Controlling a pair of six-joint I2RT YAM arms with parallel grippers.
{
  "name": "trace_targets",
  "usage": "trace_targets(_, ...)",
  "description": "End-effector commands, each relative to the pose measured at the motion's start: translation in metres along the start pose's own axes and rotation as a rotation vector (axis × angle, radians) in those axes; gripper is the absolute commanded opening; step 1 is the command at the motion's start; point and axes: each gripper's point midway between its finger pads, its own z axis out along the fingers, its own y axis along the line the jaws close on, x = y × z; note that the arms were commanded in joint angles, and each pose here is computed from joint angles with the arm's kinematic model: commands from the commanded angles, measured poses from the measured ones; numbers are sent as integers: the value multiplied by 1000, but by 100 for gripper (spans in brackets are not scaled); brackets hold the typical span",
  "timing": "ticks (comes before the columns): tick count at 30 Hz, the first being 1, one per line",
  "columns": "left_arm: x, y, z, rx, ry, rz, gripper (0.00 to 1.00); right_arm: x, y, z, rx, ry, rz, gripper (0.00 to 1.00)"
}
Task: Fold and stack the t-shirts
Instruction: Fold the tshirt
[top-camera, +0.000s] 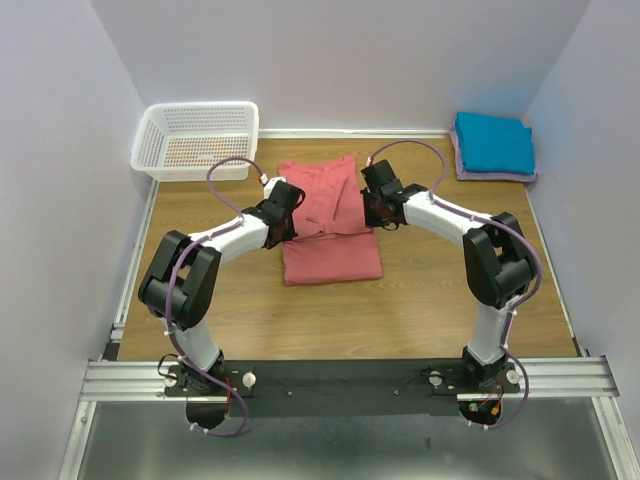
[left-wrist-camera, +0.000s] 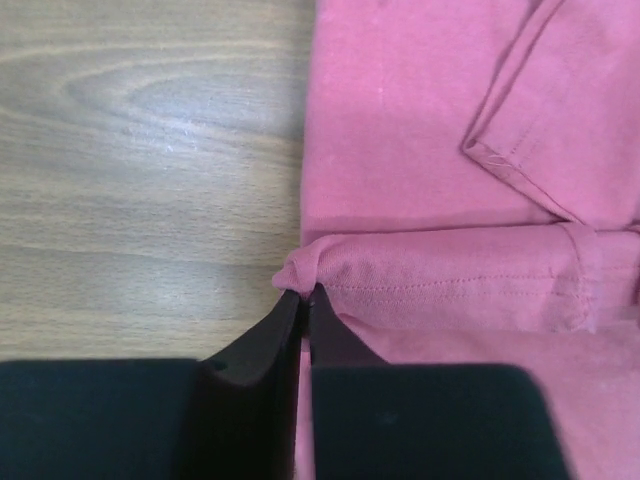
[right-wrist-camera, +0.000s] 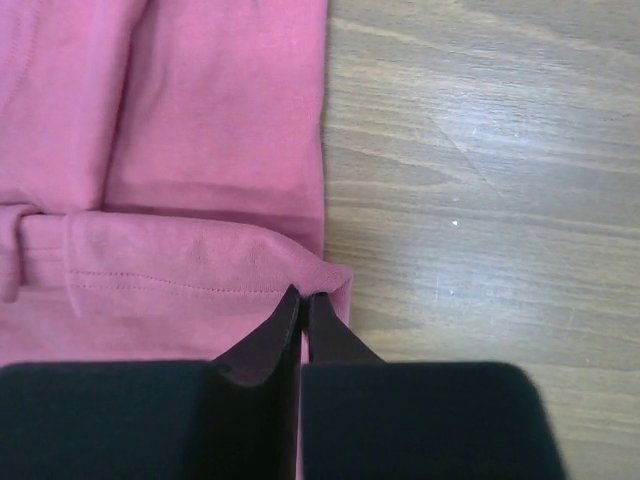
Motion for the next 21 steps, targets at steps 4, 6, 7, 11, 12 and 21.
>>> trace_targets(4,-20,6,-5,-27,-66,-5,38,-25,7,-5,-46,-64,-14,39)
trace_targets(6,-28,5,-17,-16,-90,-15,50,-30,11,-13,-71,-79,-25,43)
trace_targets(7,-30,5,-23,-11,-95,-22,54,-32,14,-22,-92,-89,-23,43)
trace_targets(11,-37,-3,-53,37,-120,-57,59,-28,30,-38,-182,-90,-15,43)
trace_targets(12,-35,-13,-66,74,-129,-64,59,-28,43,-44,-236,-96,-12,43)
trace_targets(21,48,-65,-87,274,-1,-43,51,10,91,-40,-389,-38,-1,41)
